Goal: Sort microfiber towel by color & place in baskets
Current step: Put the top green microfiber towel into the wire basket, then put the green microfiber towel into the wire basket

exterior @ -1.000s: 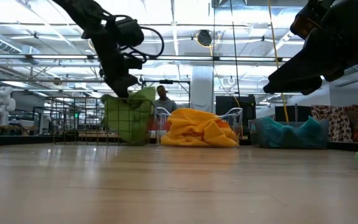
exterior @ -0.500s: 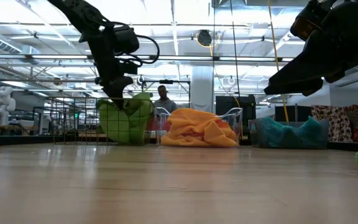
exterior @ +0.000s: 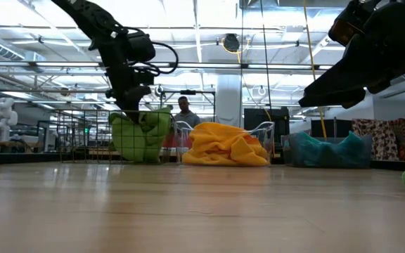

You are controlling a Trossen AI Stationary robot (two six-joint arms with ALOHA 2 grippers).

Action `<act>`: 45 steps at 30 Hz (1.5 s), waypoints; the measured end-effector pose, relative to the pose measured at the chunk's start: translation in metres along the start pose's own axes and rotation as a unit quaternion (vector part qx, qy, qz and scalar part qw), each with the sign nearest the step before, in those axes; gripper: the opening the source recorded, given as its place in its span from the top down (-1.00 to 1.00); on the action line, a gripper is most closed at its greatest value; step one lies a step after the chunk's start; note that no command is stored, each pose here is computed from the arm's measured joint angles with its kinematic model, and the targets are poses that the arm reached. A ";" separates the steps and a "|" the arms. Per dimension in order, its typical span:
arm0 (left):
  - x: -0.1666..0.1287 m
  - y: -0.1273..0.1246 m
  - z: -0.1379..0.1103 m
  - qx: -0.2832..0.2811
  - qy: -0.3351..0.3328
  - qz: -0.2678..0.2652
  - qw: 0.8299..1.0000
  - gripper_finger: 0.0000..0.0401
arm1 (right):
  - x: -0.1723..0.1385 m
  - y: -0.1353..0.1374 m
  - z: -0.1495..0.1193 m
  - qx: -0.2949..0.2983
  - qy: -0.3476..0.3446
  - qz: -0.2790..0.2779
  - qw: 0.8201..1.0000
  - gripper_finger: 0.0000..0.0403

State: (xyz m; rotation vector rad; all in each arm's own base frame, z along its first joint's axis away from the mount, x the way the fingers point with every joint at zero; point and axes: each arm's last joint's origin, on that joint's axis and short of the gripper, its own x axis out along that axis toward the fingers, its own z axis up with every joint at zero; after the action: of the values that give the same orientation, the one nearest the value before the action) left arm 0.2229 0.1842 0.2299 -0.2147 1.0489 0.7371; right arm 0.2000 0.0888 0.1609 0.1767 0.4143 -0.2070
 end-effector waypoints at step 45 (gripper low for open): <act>-0.069 -0.043 0.010 0.025 -0.037 -0.110 0.993 0.27 | 0.000 0.000 -0.004 0.094 0.039 0.020 0.995 -0.18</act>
State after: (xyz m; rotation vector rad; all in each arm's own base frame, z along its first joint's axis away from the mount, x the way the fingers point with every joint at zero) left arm 0.2380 0.1266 0.2860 -0.2535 0.9545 0.5157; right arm 0.1983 0.0902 0.1571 0.3780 0.4686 -0.1995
